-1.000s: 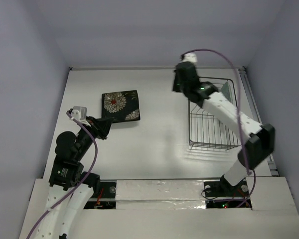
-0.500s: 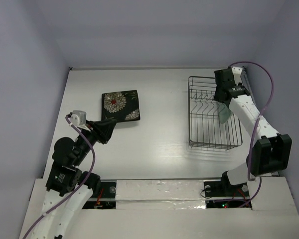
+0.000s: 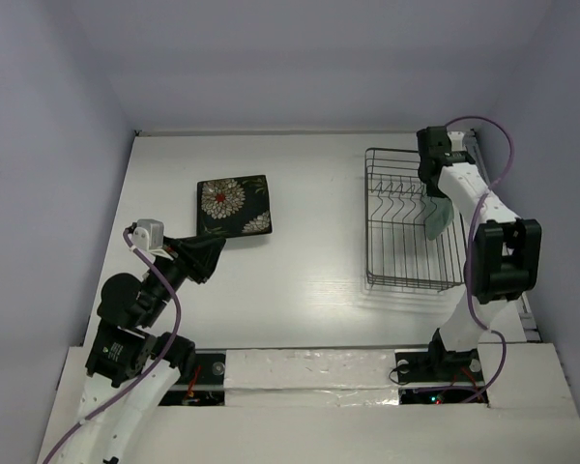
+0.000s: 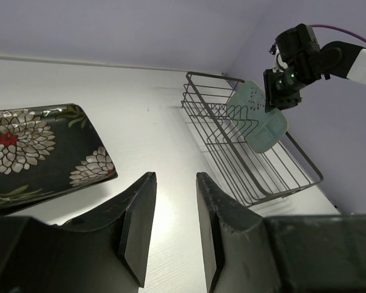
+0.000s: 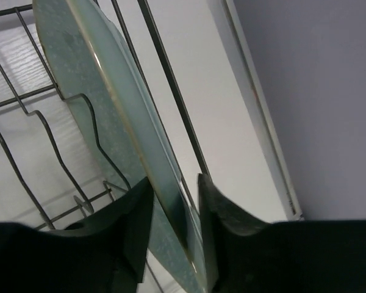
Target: Unload the plates from the dish rack
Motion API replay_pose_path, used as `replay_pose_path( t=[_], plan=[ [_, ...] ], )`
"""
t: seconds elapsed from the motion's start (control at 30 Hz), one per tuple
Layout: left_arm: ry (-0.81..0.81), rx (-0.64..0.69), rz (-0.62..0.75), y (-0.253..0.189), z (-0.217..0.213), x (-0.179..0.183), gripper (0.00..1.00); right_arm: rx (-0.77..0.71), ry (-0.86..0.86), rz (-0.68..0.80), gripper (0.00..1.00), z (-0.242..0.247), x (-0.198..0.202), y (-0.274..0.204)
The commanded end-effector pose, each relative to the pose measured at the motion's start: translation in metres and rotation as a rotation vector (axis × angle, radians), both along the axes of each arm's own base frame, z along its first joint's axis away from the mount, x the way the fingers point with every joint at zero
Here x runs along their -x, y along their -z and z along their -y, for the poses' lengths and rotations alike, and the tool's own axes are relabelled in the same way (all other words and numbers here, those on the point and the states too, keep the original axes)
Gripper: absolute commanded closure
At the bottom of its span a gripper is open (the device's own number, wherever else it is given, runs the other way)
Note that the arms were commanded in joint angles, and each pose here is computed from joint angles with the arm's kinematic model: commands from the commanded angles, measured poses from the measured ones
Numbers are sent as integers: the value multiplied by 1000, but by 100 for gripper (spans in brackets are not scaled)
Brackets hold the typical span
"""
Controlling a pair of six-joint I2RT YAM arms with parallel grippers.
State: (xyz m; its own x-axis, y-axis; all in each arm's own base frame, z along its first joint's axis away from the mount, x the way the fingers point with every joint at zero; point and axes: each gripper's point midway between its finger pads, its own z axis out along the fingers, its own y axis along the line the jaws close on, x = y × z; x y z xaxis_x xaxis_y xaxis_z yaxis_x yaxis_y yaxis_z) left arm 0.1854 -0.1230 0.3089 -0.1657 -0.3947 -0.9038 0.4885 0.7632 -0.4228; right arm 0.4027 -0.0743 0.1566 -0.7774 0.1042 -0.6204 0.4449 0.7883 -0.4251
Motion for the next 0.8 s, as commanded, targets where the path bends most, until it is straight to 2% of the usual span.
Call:
replay_pose_path(
  t=[0.0, 0.03, 0.2, 0.23, 0.27, 0.4, 0.6, 0.77],
  plan=[
    [-1, 20, 42, -13, -1, 3, 70, 81, -8, 21, 63, 9, -9, -28],
    [-1, 20, 44, -13, -1, 3, 70, 88, -13, 20, 71, 10, -10, -29],
    [-1, 21, 38, -12, 0, 2, 70, 127, -53, 27, 90, 10, -7, -46],
    [1, 21, 37, -12, 0, 1, 70, 125, -61, 38, 98, 10, -7, -52],
    [-1, 19, 36, -12, 0, 1, 70, 130, -72, 35, 100, 10, -7, -53],
    [-1, 16, 29, -10, 0, 0, 70, 167, -96, 52, 100, 6, -5, -72],
    [-2, 15, 22, -9, 1, -2, 70, 198, -89, 200, 100, 5, 4, -135],
    [-1, 13, 17, -8, 1, -3, 70, 167, -93, 325, 100, -6, 16, -181]
  ],
)
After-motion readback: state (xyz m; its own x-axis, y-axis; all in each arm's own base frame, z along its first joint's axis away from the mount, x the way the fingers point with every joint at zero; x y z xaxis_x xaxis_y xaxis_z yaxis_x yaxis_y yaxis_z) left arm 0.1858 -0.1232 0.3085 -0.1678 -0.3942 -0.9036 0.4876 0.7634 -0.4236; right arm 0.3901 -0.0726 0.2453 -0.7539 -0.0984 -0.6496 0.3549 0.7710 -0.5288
